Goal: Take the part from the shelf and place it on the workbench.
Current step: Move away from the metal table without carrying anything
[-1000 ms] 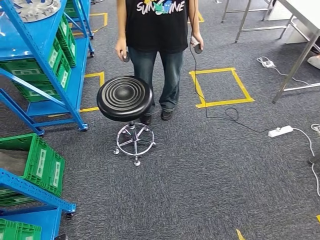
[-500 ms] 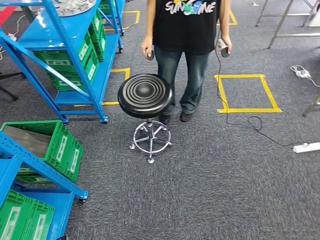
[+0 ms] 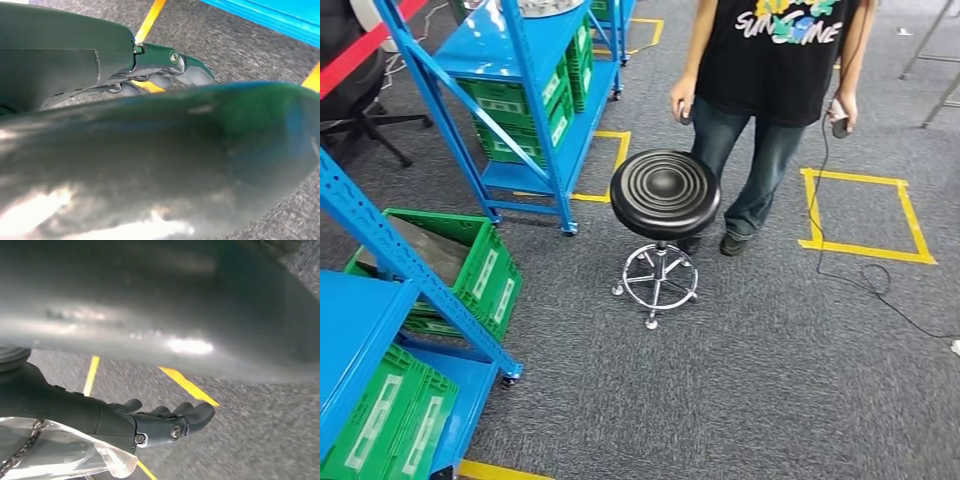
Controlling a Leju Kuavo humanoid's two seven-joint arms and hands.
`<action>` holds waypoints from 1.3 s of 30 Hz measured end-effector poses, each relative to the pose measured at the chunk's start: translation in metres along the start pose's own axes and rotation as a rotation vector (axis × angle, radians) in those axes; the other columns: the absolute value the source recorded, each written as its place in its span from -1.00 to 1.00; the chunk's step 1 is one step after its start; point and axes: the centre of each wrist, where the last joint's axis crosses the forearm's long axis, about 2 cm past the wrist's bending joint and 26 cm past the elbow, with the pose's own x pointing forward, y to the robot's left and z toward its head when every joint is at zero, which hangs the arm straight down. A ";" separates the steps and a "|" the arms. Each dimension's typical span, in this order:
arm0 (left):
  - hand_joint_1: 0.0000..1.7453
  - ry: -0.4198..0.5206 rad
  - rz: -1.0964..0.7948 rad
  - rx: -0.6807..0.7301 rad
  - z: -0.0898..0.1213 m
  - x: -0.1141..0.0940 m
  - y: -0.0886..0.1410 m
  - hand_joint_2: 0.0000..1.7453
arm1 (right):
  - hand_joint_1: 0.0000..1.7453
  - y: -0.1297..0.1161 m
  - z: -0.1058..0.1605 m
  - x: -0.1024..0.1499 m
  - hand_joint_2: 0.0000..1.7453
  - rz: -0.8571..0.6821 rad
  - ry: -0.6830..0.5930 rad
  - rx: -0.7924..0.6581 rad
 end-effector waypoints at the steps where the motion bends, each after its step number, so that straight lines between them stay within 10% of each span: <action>1: -1.00 -0.001 0.000 0.000 0.000 0.001 0.000 -1.00 | -1.00 0.000 0.000 0.000 -1.00 0.003 0.000 -0.002; 39: -1.00 0.012 -0.009 0.017 0.000 0.001 0.000 -1.00 | -1.00 -0.006 -0.003 -0.003 -1.00 0.011 0.018 -0.015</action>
